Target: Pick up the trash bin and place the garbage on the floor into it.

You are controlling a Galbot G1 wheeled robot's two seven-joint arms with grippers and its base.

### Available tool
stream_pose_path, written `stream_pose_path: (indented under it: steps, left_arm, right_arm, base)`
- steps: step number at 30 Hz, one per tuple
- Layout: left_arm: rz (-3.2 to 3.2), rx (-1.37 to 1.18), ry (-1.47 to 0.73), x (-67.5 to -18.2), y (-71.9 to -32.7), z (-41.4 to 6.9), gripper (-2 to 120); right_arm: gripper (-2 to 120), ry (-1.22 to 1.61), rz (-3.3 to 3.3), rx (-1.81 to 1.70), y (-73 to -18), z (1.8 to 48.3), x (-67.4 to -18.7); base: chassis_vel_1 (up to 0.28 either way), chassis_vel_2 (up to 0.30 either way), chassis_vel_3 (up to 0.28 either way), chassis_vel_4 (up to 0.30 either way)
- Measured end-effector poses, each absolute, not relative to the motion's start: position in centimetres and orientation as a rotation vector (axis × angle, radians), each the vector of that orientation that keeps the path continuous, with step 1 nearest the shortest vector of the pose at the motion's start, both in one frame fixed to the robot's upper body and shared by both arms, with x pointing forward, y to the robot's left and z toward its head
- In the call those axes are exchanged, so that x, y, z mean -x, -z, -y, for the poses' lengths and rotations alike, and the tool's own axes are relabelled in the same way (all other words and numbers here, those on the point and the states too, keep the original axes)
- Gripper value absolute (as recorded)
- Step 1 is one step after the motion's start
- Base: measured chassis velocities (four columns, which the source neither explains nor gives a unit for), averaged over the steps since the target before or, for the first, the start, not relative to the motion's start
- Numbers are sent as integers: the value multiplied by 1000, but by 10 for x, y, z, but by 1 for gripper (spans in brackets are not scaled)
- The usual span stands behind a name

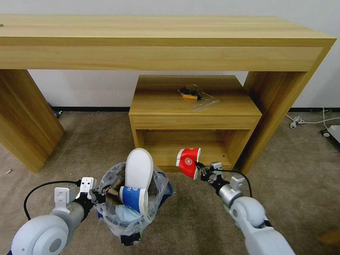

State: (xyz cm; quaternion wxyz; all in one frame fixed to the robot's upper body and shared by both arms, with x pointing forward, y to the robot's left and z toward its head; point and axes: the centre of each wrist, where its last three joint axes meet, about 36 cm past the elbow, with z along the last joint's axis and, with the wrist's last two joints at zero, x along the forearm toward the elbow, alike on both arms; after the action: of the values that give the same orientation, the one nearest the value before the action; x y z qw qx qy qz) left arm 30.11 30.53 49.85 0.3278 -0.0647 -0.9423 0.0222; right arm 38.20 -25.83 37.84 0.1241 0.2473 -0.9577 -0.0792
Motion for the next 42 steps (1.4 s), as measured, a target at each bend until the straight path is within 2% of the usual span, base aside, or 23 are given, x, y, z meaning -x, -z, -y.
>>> stream_pose_path:
  steps: [8,13,14,25,42]
  left_arm:
    - [2463,179,-51,-304,-502,-306,0]
    - [2460,184,-69,-305,-504,-305,0]
    - [2451,196,-68,-308,-506,-304,0]
    - [2438,197,-52,-315,-507,-310,0]
    - [2443,184,-57,-317,-508,-315,0]
  right_arm:
    - [0,104,2826,-918,-451,269,-371]
    - [0,108,2809,-1098,-492,256,-369]
    - [0,183,2752,-1222,-515,244,-366]
    - [0,203,2628,-1398,-522,215,-358]
    - [0,171,2693,-1296,-522,235,-361]
  base:
    - [0,0,0,0]
    - [0,0,0,0]
    - [0,0,0,0]
    - [0,0,0,0]
    - [0,0,0,0]
